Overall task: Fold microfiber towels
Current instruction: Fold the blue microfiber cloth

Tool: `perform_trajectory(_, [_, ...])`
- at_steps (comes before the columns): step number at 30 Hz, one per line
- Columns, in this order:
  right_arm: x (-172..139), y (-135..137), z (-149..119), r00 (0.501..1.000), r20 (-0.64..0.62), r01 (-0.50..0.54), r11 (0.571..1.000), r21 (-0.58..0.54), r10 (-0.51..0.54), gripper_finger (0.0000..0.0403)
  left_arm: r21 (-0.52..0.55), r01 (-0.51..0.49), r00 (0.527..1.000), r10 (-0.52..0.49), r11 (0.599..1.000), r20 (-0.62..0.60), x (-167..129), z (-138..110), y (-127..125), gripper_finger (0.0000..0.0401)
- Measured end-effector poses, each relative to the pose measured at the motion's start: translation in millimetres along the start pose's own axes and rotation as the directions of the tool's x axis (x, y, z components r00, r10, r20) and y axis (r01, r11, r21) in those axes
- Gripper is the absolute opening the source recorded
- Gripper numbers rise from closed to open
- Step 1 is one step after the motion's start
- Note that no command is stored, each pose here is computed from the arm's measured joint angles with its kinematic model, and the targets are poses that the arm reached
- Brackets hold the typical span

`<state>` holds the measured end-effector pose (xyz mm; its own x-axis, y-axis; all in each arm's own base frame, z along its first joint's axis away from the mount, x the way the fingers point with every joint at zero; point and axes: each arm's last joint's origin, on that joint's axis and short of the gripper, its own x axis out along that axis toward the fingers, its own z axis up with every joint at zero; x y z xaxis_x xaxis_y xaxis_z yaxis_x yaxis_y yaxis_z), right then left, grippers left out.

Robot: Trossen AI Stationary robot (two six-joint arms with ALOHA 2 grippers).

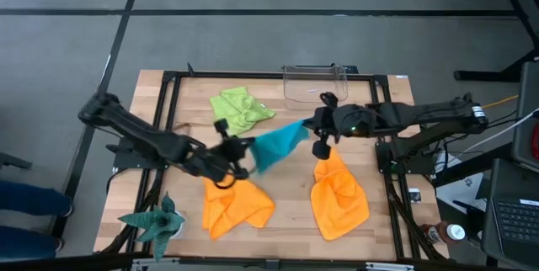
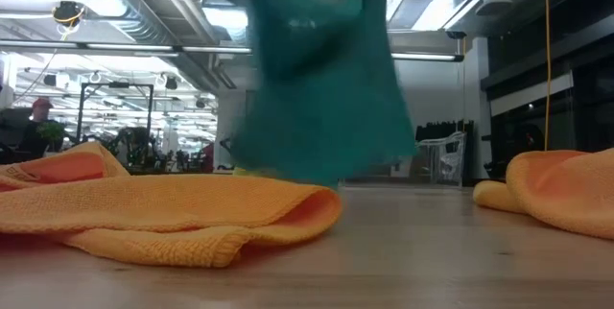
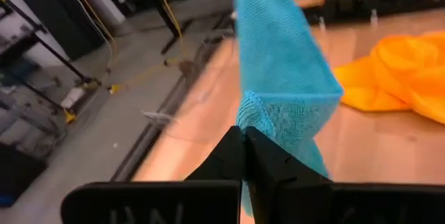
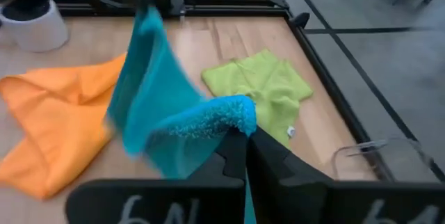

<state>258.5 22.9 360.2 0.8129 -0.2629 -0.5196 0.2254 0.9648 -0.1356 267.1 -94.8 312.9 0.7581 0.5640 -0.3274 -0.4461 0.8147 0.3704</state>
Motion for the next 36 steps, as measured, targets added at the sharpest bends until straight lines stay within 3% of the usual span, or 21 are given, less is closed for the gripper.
perform_trajectory(4, [-20.3, 0.4, 12.2, 0.999, -0.034, -0.019, 1.0, 0.02, 0.019, 0.0002, -0.071, 0.036, 0.997, -0.031, 0.997, 0.075, -24.7, 11.6, 18.7, 0.0])
perform_trajectory(9, [-34.6, 13.9, 13.9, 0.991, -0.056, -0.122, 0.992, 0.017, 0.122, 0.0002, -0.094, 0.11, 0.987, -0.097, 0.989, 0.13, -41.0, 15.5, 11.7, 0.0])
perform_trajectory(15, [-42.6, 27.1, 5.1, 0.979, -0.12, -0.163, 0.987, 0.015, 0.163, 0.0002, -0.118, 0.221, 0.966, -0.2, 0.968, 0.164, -59.7, 14.8, -0.5, 0.0])
perform_trajectory(20, [-43.7, 28.1, -5.5, 0.98, -0.183, -0.081, 0.997, -0.006, 0.079, 0.0002, -0.078, 0.119, 0.975, -0.102, 0.99, 0.196, -76.9, 13.0, -1.1, 0.0])
perform_trajectory(23, [-40.1, 28.9, -10.3, 0.976, -0.203, -0.076, 0.997, 0.003, 0.074, 0.0002, -0.079, 0.114, 0.982, -0.1, 0.99, 0.161, -74.0, 7.1, -2.2, 0.0])
perform_trajectory(26, [-31.7, 30.5, -18.7, 0.974, -0.219, -0.067, 0.998, 0.001, 0.065, 0.0002, -0.119, 0.119, 0.991, -0.111, 0.986, 0.073, -61.5, -3.8, -4.5, 0.0])
perform_trajectory(30, [-3.6, 28.7, -39.8, 0.973, -0.227, -0.026, 0.999, 0.023, 0.031, 0.0002, -0.094, 0.02, 0.998, -0.025, 0.995, -0.052, -40.0, -20.5, -6.6, 0.0])
perform_trajectory(36, [41.8, 7.2, -77.4, 0.977, -0.183, 0.121, 0.992, 0.04, -0.112, 0.0002, 0.073, -0.167, 0.969, 0.177, 0.983, -0.171, -4.7, -36.2, 4.6, 0.0])
